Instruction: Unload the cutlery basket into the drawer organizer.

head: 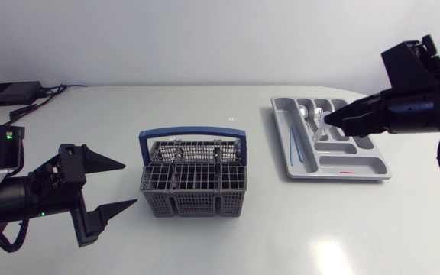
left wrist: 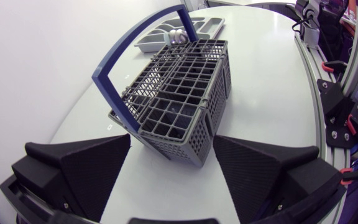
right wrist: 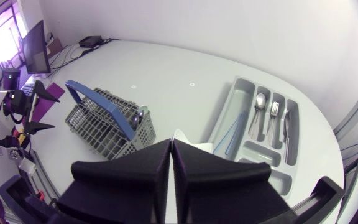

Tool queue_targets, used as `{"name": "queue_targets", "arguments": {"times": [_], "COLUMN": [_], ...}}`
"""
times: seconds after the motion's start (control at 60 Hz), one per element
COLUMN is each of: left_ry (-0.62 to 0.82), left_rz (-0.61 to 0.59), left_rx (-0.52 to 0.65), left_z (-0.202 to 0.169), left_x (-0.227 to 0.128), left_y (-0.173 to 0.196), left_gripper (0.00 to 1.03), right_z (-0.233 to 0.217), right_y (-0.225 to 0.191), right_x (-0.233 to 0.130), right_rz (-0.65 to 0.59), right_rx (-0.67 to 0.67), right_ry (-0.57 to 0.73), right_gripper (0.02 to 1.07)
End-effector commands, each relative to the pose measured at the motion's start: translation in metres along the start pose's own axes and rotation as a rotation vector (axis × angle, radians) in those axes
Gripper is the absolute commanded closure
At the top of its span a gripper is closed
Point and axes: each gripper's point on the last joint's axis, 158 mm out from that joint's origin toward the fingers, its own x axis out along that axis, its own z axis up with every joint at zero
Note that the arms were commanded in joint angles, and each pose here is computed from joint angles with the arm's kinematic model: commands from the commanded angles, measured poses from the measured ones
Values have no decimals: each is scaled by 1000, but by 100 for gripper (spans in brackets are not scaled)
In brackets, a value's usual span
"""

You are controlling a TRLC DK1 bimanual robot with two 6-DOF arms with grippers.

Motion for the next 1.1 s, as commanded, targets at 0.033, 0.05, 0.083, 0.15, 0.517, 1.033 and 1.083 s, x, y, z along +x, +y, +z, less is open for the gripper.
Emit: {"name": "queue_targets", "arguments": {"times": [0.033,0.05,0.083,0.15,0.517,1.033,1.083], "left_ry": [-2,-2,-4,-12,-9,18,18], "left_rz": [-45,-53,-67,-103,-158,-161,-161], "left_rx": [-69,-80,-88,-98,-121,-151,-151], "left_z": [1,2,5,13,36,29,29], "left_x": [6,7,8,11,5,6,6], "left_y": [-10,-12,-15,-25,-29,-26,-26], "left_gripper": [7,7,7,7,7,7,7], "right_z": [-29,-32,-38,-45,-84,-124,-133], "right_y": [-35,-39,-48,-61,-127,-187,-196], "right_x": [21,23,27,34,57,91,96], "right_rz": [-78,-89,-122,-174,-388,-511,-526], "right_rx": [15,13,10,-4,-22,-25,-12], "right_ry": [71,80,97,109,213,317,341], "right_gripper": [100,100,100,100,100,100,100]}}
